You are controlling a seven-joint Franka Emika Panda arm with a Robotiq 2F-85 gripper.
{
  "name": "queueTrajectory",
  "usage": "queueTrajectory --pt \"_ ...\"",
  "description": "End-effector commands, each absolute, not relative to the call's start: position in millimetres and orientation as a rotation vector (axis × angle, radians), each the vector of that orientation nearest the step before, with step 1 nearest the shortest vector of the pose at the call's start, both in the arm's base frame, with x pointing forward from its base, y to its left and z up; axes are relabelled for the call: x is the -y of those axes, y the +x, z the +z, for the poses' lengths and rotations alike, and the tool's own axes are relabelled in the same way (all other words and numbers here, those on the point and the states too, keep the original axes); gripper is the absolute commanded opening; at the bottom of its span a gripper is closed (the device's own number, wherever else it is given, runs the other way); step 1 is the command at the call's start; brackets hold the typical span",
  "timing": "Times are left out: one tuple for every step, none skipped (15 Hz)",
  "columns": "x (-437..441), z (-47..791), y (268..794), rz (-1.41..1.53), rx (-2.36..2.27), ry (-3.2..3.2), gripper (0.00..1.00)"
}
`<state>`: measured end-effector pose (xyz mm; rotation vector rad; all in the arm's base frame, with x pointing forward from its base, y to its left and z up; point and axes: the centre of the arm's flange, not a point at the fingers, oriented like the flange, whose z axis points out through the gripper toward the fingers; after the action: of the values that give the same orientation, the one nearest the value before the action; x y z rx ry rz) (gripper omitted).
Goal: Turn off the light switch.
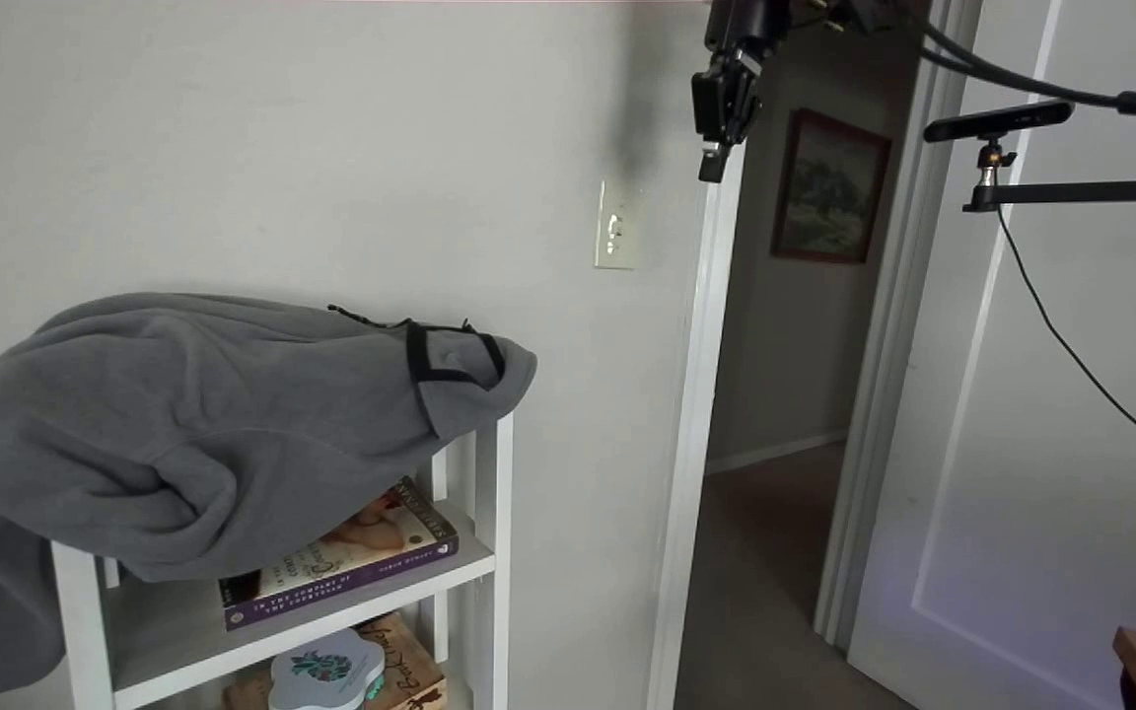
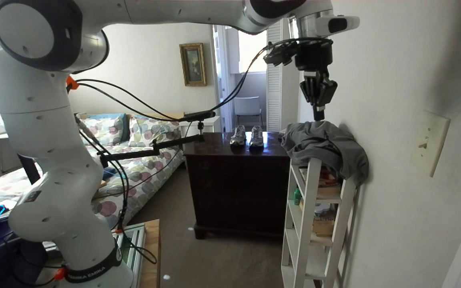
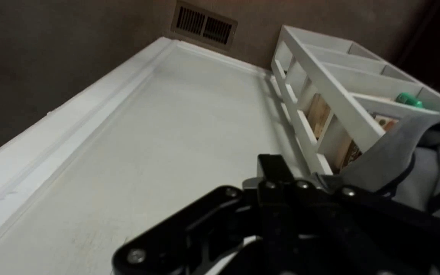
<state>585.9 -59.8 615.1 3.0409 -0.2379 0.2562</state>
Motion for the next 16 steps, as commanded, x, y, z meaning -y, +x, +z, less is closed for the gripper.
queueTrajectory --pt "51 618 563 0.106 0.128 3.102 0.0" --pt "50 617 560 0.073 0.104 3.112 0.0" --pt "47 615 557 0.05 0.077 3.114 0.26" --pt "44 612 555 0.033 0.053 3.118 0.28" --pt "42 610 554 0.019 0.043 3.111 0.33" --pt "40 606 553 0.002 0.035 3.115 0.4" --pt "37 603 552 -0.001 0.023 3.117 0.47" --pt "34 599 552 0.021 -0.002 3.11 0.54" --pt "29 595 553 0.052 -0.026 3.108 0.62" --pt "22 590 554 0.097 -0.039 3.103 0.68" --pt "16 585 556 0.152 -0.074 3.088 0.76" --pt "8 578 558 0.208 -0.109 3.084 0.82" --pt "1 574 559 0.23 -0.126 3.083 0.9" --pt "-7 569 558 0.247 -0.125 3.079 0.96" --pt "-15 564 557 0.258 -0.119 3.09 1.0" --pt "-3 575 577 0.211 -0.106 3.081 0.85"
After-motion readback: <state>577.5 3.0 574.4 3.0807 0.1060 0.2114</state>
